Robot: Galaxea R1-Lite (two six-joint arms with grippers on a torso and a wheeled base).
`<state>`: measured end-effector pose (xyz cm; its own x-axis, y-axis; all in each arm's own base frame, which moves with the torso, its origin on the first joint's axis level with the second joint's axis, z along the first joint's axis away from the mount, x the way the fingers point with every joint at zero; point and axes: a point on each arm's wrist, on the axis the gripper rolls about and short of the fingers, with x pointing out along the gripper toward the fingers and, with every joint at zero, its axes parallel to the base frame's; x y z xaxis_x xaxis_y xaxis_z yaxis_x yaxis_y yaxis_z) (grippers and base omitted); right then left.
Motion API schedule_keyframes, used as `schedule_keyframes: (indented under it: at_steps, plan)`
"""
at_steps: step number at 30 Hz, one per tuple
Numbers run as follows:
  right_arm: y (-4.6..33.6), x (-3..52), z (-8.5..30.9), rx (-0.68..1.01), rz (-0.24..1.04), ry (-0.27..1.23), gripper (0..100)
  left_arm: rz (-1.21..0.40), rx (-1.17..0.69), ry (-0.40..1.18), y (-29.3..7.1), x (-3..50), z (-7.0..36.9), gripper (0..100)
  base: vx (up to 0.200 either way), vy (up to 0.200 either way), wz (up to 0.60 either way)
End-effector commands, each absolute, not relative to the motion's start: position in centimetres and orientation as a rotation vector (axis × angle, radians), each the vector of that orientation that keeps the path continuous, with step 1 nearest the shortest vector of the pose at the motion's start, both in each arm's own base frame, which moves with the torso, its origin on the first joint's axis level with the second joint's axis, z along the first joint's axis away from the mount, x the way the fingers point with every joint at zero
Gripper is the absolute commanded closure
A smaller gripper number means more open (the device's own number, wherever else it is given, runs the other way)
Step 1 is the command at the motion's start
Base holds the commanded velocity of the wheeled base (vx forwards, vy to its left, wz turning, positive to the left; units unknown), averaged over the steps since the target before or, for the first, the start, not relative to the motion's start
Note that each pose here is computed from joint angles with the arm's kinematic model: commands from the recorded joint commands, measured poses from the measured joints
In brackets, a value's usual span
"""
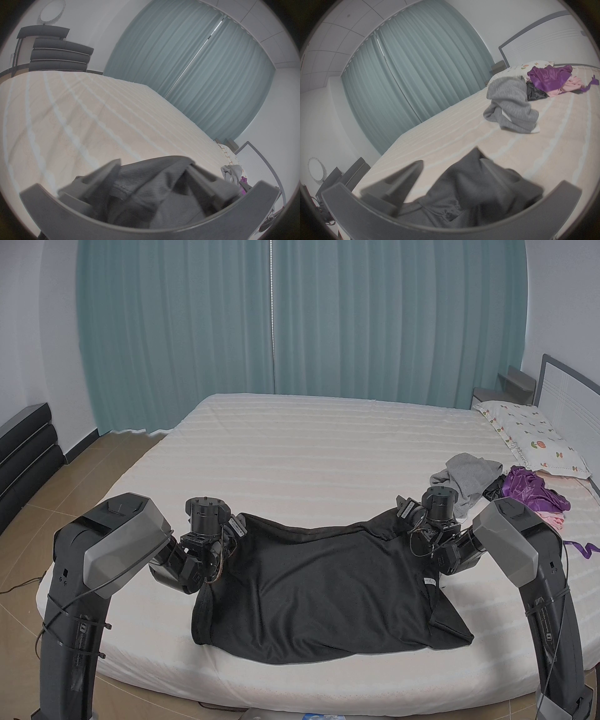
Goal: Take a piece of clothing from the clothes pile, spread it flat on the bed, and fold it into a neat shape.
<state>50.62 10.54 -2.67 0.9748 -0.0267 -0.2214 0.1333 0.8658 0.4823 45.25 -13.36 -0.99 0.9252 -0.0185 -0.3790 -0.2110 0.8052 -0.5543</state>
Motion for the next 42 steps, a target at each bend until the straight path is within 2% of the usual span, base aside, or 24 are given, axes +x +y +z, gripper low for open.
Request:
schedule_keyframes:
  at_steps: [1,7,11,14,17,22,33,42]
  plan:
    - [10.2,50.5,-3.5,0.518,-0.097,0.228,0,0.128,-0.634,0.403,-12.9,45.1,-2.1,0,0.000,0.000,0.00]
    - [7.7,48.9,-0.5,0.579,-0.108,0.250,0,0.197,-0.737,0.414,-10.2,44.3,-1.4,0,0.000,0.000,0.00]
    - [6.0,47.2,1.0,0.674,-0.113,0.283,0,0.236,-0.842,0.334,-7.6,44.7,1.4,0,0.000,0.000,0.00]
    - [5.4,45.7,1.8,0.764,-0.090,0.327,0,0.184,-0.934,0.323,-7.3,44.6,3.6,0,0.000,0.000,0.00]
    - [4.6,44.5,2.7,0.839,-0.079,0.355,0,0.156,-0.939,0.358,-7.1,43.9,4.0,0,0.000,0.000,0.00]
    - [3.6,42.8,2.1,0.882,-0.081,0.424,0,0.161,-0.920,0.442,-7.1,42.4,2.6,0,0.000,0.000,0.00]
    - [5.1,40.5,0.8,0.867,-0.078,0.516,0,0.206,-0.870,0.617,-7.2,37.1,0.3,0,0.000,0.000,0.00]
    - [6.0,37.8,-0.2,0.960,-0.070,0.593,0,0.169,-0.862,0.612,-8.2,37.7,0.7,0,0.000,0.000,0.00]
